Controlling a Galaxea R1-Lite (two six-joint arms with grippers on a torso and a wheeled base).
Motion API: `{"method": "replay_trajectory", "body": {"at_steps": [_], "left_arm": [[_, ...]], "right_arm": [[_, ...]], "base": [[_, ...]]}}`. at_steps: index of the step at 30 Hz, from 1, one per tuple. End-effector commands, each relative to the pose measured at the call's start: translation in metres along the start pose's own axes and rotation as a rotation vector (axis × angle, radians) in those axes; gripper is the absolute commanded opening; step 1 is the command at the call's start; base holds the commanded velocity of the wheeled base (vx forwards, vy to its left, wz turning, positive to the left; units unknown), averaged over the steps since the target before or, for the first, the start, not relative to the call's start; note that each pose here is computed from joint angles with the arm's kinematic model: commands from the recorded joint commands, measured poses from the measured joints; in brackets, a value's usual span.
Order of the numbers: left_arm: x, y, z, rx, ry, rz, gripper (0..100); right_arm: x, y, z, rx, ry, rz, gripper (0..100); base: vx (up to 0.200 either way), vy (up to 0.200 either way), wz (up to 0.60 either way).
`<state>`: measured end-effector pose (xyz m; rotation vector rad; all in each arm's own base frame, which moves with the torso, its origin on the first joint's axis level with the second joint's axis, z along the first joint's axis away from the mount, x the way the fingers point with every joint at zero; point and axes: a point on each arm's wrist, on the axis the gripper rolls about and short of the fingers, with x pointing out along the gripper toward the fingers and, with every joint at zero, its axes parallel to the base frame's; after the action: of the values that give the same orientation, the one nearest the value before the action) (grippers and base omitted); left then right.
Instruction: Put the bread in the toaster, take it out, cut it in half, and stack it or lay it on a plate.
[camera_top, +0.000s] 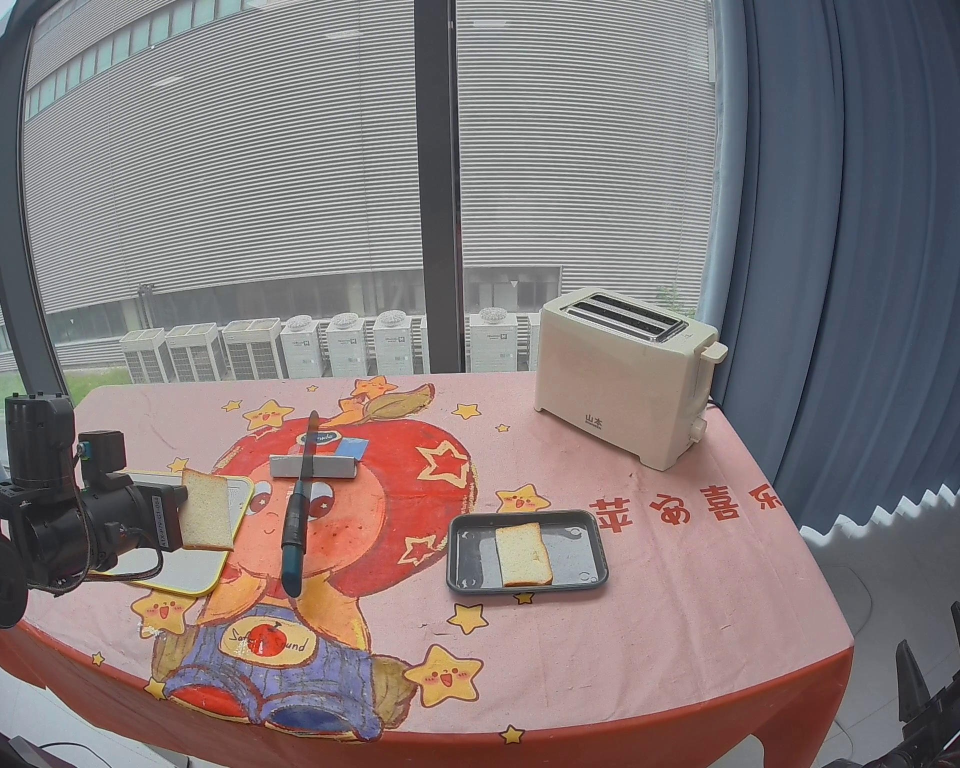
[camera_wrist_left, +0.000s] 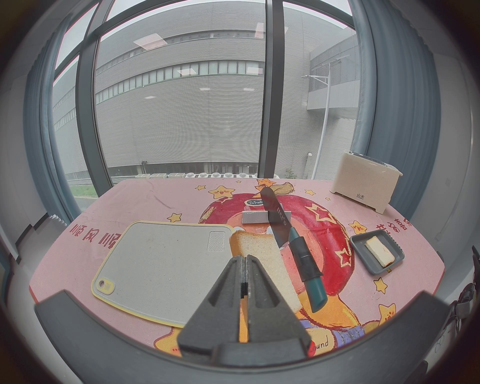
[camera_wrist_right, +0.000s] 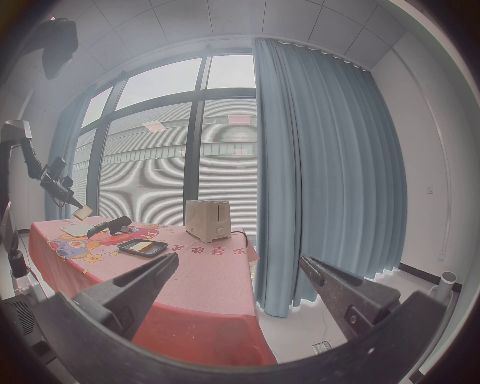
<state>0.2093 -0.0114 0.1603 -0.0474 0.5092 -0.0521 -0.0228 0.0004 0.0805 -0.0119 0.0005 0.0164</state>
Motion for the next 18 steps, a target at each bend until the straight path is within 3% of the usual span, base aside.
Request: {"method": "replay_trajectory", "body": {"at_steps": [1,18], "left_arm": [[-0.0023,-0.001,0.0016,0.002,-0.012,-0.004,0],[-0.002,-0.0078,0.0032,0.019,-0.016,-0.033,0]], "right_arm": [[0.0002,0.0001,-0.0051,0.0,0.002,0.001,100],[0.0002,0.0001,-0.0051,0.0,0.002,0.001,100]], "base": [[0.0,0.0,0.0],[0.0,0.0,0.0]]}}
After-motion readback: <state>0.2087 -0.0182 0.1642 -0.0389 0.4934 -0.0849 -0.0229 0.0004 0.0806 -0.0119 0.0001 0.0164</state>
